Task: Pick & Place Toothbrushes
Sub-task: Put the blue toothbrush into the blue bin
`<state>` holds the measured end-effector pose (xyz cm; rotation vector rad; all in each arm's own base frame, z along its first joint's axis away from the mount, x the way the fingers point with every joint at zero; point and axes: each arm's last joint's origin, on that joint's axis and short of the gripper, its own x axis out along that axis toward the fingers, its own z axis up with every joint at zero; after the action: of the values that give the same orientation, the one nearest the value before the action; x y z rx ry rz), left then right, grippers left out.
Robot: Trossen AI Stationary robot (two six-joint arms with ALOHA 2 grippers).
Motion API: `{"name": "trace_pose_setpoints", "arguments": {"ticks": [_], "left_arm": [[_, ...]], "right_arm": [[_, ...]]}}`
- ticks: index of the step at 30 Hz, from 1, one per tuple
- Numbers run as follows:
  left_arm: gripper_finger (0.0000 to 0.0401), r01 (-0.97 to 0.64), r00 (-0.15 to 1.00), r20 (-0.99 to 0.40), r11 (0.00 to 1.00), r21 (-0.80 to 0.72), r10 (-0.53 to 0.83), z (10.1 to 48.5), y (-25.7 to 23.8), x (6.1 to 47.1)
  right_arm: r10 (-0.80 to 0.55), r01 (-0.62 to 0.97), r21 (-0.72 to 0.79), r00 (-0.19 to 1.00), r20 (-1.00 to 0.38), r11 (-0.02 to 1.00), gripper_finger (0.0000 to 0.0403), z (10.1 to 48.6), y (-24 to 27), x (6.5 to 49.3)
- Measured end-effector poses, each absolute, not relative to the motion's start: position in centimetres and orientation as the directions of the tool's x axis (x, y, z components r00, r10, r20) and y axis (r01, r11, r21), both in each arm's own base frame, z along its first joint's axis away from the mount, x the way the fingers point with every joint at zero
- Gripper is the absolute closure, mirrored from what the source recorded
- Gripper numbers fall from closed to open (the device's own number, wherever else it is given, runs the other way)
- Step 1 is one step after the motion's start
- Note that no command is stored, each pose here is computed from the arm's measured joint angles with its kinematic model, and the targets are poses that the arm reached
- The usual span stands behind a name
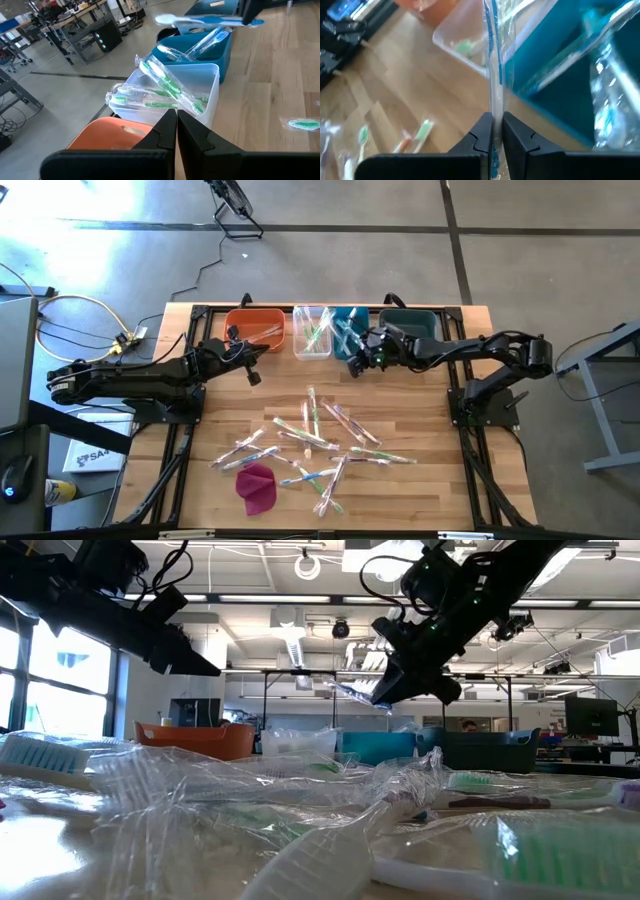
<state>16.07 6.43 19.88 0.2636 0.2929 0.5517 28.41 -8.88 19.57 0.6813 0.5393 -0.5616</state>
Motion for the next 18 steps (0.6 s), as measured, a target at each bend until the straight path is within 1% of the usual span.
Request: {"name": "trace_pose_setpoints", "arguments": {"ticks": [7, 11, 18], "left_arm": [[0.0392, -0.474, 0.812, -0.201, 0.82, 0.322, 0.548, 19.9, 6.4, 16.1], [0.0392, -0.473, 0.812, -0.201, 0.82, 0.322, 0.548, 19.9, 6.4, 16.1], [0.0392, -0.474, 0.812, -0.201, 0.82, 0.322, 0.548, 19.9, 6.4, 16.1]], "right_arm": [[-0.172, 0.645, 0.493, 0.692, -0.701, 0.584, 0.0383, 18.8, -8.7, 27.8], [-0.158, 0.667, 0.493, 0.669, -0.726, 0.559, 0.0383, 18.6, -8.7, 27.5], [-0.172, 0.679, 0.502, 0.67, -0.722, 0.536, 0.0383, 18.6, -9.7, 27.2]]}}
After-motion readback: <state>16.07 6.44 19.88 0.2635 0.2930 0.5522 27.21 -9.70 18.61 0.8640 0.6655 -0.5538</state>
